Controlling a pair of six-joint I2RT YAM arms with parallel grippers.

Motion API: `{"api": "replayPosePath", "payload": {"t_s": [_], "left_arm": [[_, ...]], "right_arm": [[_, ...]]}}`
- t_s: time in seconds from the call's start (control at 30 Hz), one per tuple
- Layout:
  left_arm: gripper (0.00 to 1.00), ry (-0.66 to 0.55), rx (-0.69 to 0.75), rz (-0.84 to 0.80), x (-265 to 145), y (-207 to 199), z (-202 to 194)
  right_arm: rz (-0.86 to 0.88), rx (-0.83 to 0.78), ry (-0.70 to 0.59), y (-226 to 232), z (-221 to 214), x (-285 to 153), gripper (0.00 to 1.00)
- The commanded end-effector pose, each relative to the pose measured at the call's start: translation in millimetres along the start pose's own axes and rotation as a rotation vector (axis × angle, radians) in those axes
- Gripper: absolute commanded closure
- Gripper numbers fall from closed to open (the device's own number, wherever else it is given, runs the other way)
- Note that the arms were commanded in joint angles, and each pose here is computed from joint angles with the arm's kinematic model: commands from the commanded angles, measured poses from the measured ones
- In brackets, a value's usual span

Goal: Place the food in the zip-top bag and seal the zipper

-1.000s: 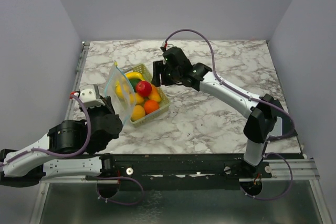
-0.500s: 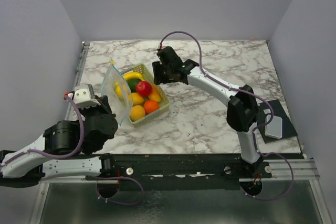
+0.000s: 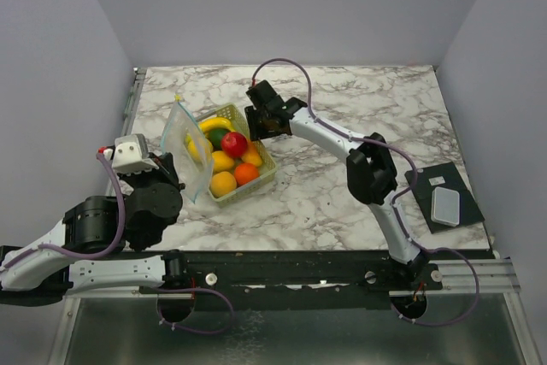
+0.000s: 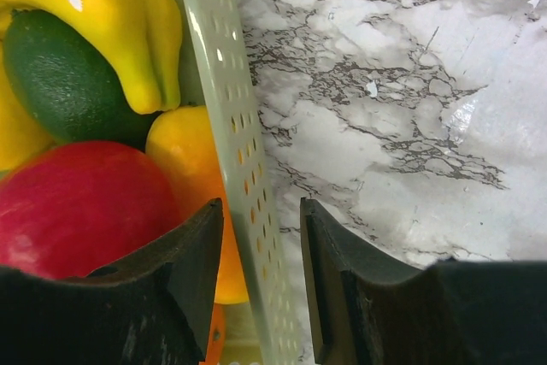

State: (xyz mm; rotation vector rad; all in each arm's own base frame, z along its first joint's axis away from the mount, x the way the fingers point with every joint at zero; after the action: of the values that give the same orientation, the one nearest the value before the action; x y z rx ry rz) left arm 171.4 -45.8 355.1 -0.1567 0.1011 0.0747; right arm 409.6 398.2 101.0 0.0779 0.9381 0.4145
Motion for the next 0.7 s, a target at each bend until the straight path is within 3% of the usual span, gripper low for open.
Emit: {"api": "replayPosePath", "payload": {"t_s": [0.0, 0.17, 0.4, 0.67], "left_arm": [[1.00, 0.018, 0.018, -0.029, -1, -7, 0], [1.00, 0.029, 0.020, -0.042, -1, -11, -2], [1.00, 0.043, 0.037, -0.058, -2, -17, -5], [1.00, 0.060, 0.075, -0.052, 1, -25, -20]], "right_arm": [[-0.037, -0.017, 0.032, -10, -7, 13, 0.55], [-0.046, -0.019, 0.053, -14, -14, 20, 0.67], [-0.053, -0.025, 0.044, -18, -15, 12, 0.97], [-0.089, -0.049, 0.026, -32, -22, -11, 0.99]]}}
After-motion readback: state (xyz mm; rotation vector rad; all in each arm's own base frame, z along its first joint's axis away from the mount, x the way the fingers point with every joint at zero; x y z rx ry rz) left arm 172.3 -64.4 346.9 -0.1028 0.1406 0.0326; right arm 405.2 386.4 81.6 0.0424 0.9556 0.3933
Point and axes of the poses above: each gripper's point midway between its finger pads, its own x axis out along the fingers, its own y axis along the line the jaws close on, z = x × y, the point moved 1 cm from there along -x, back along the fingers, and after that the axes turned 5 degrees about x, right-handed, at the moved point
